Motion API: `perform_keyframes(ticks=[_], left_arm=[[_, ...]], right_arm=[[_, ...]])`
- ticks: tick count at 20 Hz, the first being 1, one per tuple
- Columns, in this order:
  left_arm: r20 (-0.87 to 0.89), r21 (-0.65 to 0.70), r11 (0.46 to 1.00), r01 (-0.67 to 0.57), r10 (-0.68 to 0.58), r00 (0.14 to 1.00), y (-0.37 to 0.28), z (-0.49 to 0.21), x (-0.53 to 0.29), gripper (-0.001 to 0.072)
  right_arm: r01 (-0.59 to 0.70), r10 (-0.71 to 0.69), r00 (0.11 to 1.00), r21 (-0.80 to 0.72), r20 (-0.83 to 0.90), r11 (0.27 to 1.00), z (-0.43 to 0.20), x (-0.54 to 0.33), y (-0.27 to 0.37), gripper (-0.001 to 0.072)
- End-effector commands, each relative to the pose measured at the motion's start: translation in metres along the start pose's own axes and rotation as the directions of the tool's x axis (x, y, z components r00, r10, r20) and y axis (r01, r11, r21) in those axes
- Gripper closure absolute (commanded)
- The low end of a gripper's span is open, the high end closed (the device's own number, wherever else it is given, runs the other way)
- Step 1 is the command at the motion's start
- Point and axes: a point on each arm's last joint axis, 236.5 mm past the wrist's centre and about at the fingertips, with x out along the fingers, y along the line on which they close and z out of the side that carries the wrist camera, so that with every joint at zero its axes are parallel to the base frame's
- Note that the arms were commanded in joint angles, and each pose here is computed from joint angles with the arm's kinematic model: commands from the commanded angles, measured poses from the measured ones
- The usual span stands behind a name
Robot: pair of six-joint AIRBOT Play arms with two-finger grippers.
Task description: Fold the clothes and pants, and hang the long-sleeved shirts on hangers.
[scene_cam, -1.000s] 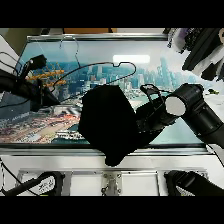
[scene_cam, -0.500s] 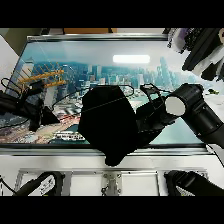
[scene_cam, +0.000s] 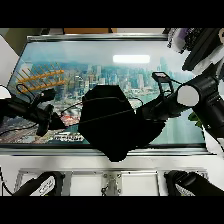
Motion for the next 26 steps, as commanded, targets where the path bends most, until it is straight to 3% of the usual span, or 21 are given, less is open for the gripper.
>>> perform_keyframes(ticks=[1, 26], left_arm=[[-0.023, 0.043, 0.998, 0.050, -0.049, 0.999, -0.011, 0.007, 0.010, 0.0695], [-0.050, 0.029, 0.996, 0.090, -0.089, 0.995, -0.020, 0.013, 0.019, 0.0695]], right_arm=[[-0.003, 0.002, 1.000, 0.041, 0.028, 0.999, 0.009, -0.007, -0.008, 0.0689], [-0.018, 0.009, 0.995, 0.095, 0.096, 0.995, 0.023, -0.027, -0.005, 0.0689]])
